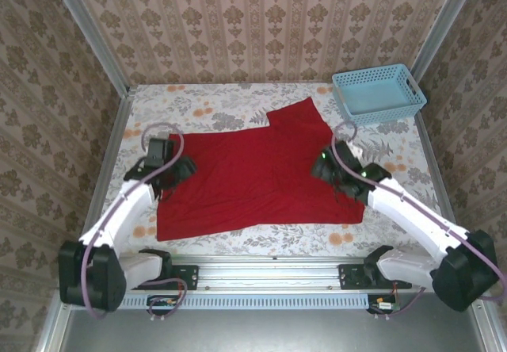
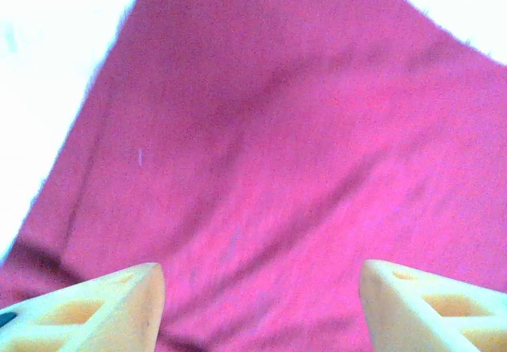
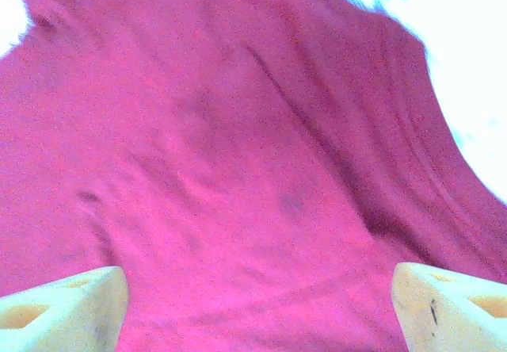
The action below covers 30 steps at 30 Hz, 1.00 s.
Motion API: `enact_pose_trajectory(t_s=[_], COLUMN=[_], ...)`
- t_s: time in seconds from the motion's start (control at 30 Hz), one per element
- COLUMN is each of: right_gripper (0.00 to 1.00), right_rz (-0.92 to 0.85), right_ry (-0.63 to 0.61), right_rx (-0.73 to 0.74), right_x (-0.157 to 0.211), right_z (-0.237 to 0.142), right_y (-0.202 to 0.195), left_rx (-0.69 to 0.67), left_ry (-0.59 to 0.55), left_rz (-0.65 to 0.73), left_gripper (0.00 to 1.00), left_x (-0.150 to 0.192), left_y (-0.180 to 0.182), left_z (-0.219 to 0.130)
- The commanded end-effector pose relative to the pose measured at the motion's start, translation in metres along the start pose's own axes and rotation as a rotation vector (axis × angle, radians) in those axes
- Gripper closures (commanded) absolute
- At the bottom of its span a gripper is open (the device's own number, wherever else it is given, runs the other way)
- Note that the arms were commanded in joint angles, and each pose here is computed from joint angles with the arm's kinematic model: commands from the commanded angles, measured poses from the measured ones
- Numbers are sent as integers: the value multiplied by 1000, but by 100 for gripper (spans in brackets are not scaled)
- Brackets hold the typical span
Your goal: Fold the inside-out t-shirt
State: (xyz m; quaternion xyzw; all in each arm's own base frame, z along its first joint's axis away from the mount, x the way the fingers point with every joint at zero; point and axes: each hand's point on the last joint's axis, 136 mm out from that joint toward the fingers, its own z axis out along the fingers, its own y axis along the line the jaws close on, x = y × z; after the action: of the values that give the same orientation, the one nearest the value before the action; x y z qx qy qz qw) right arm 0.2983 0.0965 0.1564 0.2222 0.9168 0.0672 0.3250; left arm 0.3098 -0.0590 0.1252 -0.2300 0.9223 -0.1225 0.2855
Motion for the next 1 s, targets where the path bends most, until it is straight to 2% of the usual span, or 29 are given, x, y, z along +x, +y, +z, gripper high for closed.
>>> enact_pose_trajectory(t_s=[0.0,0.17,0.3,0.43,0.6,0.8,0.97], right_gripper=[11,11,11,12,11,12,11], right_rz=[-172,-234,-265,-294,-331,-346,-355], right_ry=[-45,3,18,25,22,56,68], right_rx=[-22,-25,-43,-52,-40,6,38], right_x=[-47,-96,-122,-138,-153,-163,-171], right_z=[15,67,107,145,181,222,251], right_y=[30,64,86,99,108,103,100], left_rx=[-96,-176,-172,-167,-146,-140,-136], left_ry=[-40,-45,11,78,116,153,180], left_rz=[15,-14,-31,-50,-66,-62,-70], left_gripper=[32,30,33,39,41,46,55], left_x=[-42,-98,-121,-131,-137,-141,-139], left_y=[10,15,16,20,20,18,18], left_z=[11,51,92,131,162,184,195])
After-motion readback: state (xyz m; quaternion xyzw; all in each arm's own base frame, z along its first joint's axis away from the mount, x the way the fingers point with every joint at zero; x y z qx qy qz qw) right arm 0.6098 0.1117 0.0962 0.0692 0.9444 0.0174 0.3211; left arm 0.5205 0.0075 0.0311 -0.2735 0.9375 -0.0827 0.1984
